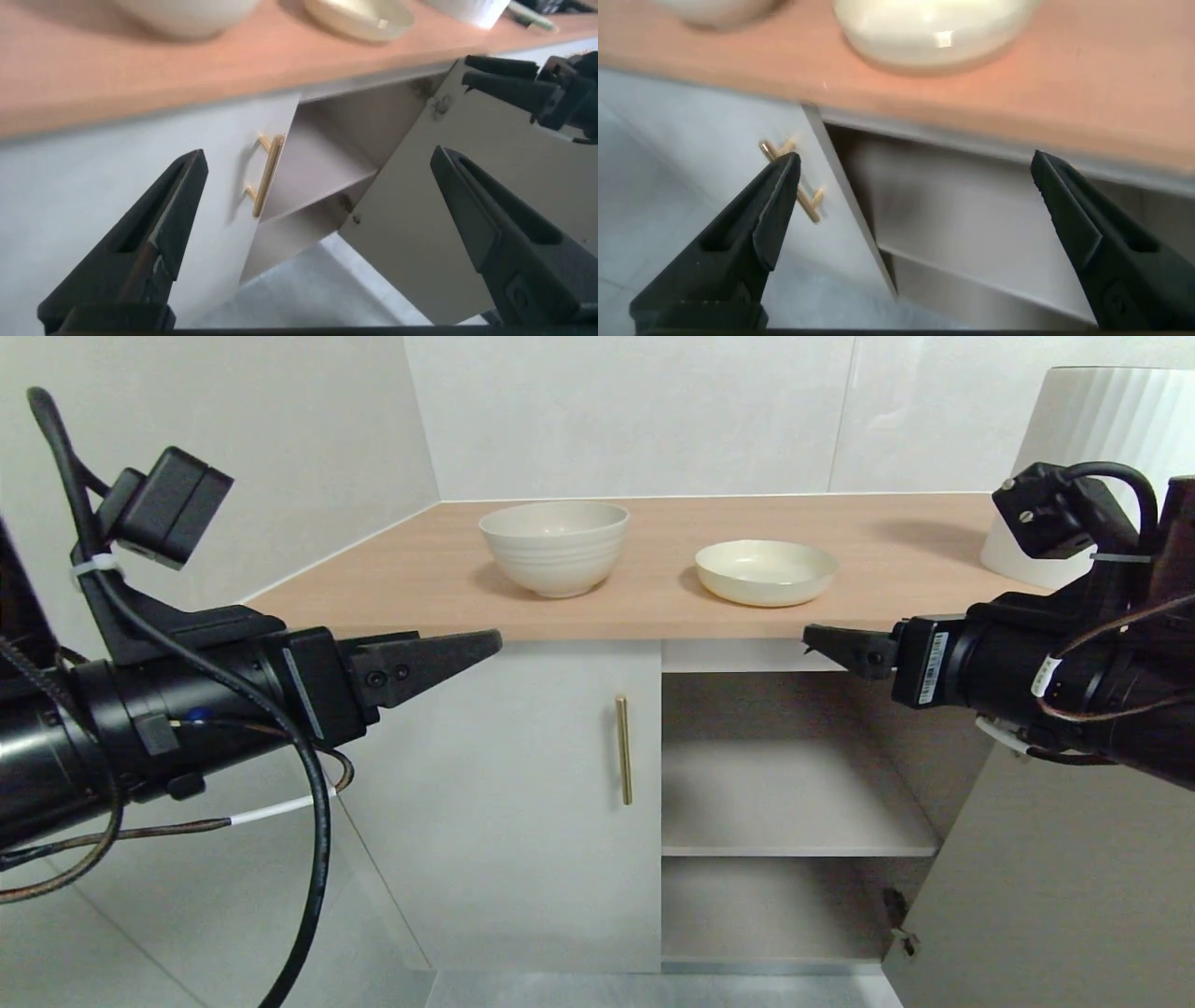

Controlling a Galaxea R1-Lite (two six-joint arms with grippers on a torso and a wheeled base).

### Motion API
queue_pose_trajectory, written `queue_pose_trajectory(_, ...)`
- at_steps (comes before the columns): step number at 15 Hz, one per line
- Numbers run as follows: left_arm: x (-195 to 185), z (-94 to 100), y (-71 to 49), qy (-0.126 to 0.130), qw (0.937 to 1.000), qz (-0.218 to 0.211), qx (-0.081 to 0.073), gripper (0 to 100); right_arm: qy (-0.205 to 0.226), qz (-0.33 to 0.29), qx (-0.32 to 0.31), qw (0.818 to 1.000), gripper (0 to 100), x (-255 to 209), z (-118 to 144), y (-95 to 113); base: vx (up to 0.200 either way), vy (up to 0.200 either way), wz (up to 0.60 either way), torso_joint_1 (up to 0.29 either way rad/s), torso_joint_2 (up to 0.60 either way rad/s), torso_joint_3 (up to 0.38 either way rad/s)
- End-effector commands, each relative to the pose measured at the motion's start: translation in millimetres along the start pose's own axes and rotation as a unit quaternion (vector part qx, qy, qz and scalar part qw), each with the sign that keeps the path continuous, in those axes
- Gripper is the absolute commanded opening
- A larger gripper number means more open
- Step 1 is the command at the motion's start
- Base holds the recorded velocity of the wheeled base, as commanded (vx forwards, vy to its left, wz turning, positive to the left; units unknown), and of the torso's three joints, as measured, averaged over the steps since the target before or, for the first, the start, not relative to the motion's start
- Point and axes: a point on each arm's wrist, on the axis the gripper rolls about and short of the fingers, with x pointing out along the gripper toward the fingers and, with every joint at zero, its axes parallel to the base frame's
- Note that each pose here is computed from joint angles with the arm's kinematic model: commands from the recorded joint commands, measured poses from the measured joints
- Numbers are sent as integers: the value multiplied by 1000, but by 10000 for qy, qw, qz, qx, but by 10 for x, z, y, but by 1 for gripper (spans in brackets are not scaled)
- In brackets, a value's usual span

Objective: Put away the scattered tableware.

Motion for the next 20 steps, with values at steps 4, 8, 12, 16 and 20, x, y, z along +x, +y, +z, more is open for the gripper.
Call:
queue_pose_trajectory(4,12,-11,7,28,10000,10,-11,100,4,8,-4,10000,100,-7,-1,2,0,0,0,52,-338,-343)
queue_pose_trajectory(8,16,-9,7,28,10000,10,-11,100,4,8,-4,10000,100,-7,-1,2,0,0,0,99,-494,-337)
queue_pose_trajectory(12,53,-32,24,92,9999,27,-29,100,20,13,-7,10000,100,6,-7,5,0,0,0,146,-471,-323)
queue_pose_trajectory(16,120,-18,44,108,9999,55,-36,100,-52,39,25,10000,100,10,32,12,0,0,0,173,-473,-306)
queue_pose_trajectory(20,202,68,148,13,9996,267,-69,100,-231,252,124,9993,100,33,106,-129,0,0,0,69,-162,-101)
